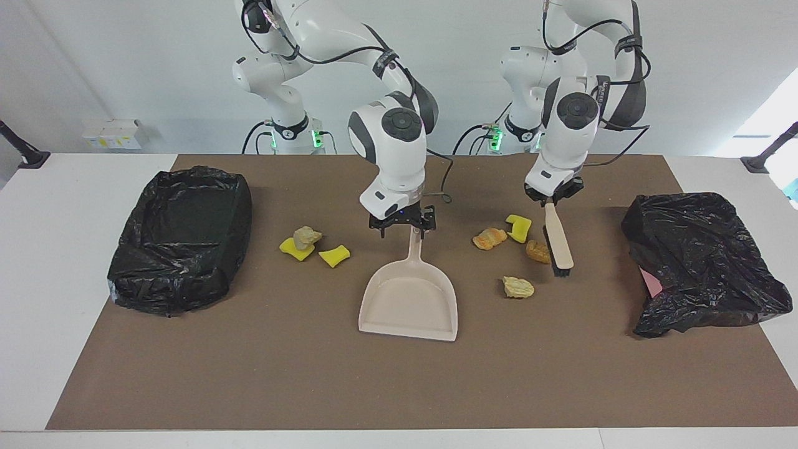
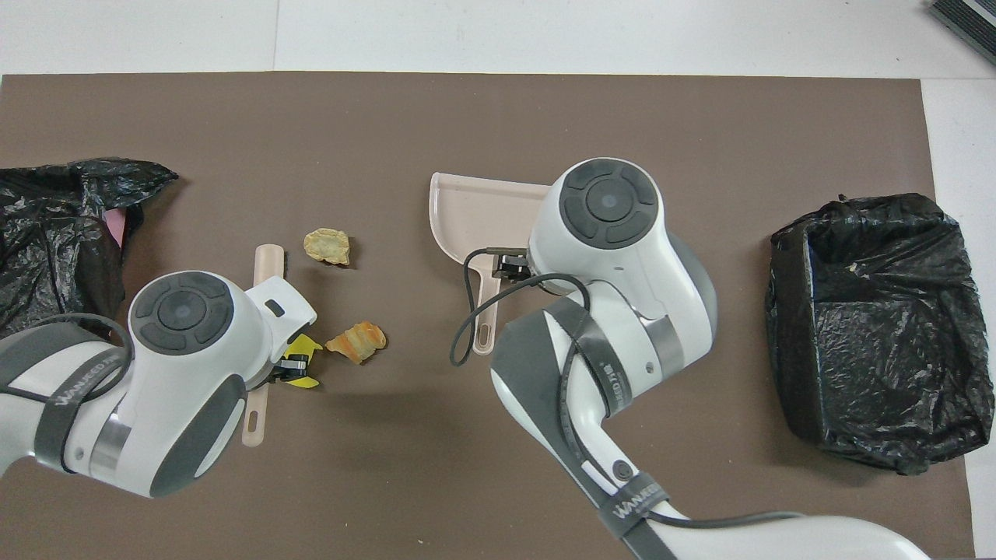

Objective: Sweep and dump trash in bin
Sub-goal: 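Grasp the brush with the left gripper while the right gripper grasps the dustpan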

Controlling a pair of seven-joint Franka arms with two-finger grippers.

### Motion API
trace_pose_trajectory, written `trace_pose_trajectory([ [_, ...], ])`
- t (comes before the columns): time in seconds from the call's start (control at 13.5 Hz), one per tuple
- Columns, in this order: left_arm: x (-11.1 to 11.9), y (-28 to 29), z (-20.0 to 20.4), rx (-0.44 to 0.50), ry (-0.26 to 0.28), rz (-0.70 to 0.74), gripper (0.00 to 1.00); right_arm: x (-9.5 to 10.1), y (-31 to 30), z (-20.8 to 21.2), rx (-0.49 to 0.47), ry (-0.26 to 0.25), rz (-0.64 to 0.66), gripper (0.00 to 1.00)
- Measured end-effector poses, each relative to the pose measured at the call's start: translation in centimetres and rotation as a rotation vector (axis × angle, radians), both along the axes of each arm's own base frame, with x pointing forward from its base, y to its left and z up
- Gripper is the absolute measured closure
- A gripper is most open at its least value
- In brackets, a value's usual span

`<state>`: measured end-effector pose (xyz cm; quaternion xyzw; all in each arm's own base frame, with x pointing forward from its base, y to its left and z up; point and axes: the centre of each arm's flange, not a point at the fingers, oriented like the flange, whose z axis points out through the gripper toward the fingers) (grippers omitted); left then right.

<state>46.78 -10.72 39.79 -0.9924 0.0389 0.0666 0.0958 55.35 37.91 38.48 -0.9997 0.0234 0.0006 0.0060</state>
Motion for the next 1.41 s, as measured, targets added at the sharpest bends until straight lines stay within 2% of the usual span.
trace_pose_trajectory([
  [0.45,-1.1,3.1,-2.2,-0.016,0.007,-0.002,0.74,-1.4,1.9,-3.2,0.015,0.028,0.011,0.01],
  [0.52,-1.4,3.1,-2.6,-0.019,0.004,-0.006,0.74,-1.6,2.0,-3.5,0.018,0.03,0.013,0.09],
  [0.82,-2.8,2.9,-3.7,-0.023,0.003,-0.018,0.74,-1.7,2.2,-3.5,0.02,0.027,-0.036,0.6],
  [0.89,-3.2,2.9,-3.8,-0.023,0.005,-0.022,0.74,-1.7,2.3,-3.4,0.02,0.021,-0.033,0.67],
  [0.97,-3.5,2.8,-3.9,-0.022,0.007,-0.025,0.74,-1.6,2.3,-3.4,0.02,0.016,0.0,0.67],
  [1.04,-3.7,2.7,-4.0,-0.022,0.008,-0.028,0.74,-1.5,2.1,-3.2,0.022,0.013,0.075,0.67],
  [1.19,-4.2,2.5,-4.2,-0.022,0.009,-0.035,0.74,0.0,-0.1,-2.3,0.029,-0.004,0.267,0.67],
  [1.34,-4.6,2.2,-4.3,-0.023,0.006,-0.044,0.74,1.5,-3.6,-0.3,0.033,-0.013,0.527,0.67],
  [1.41,-4.7,2.0,-4.3,-0.023,0.005,-0.049,0.74,1.5,-5.2,0.8,0.035,-0.012,0.652,0.67],
])
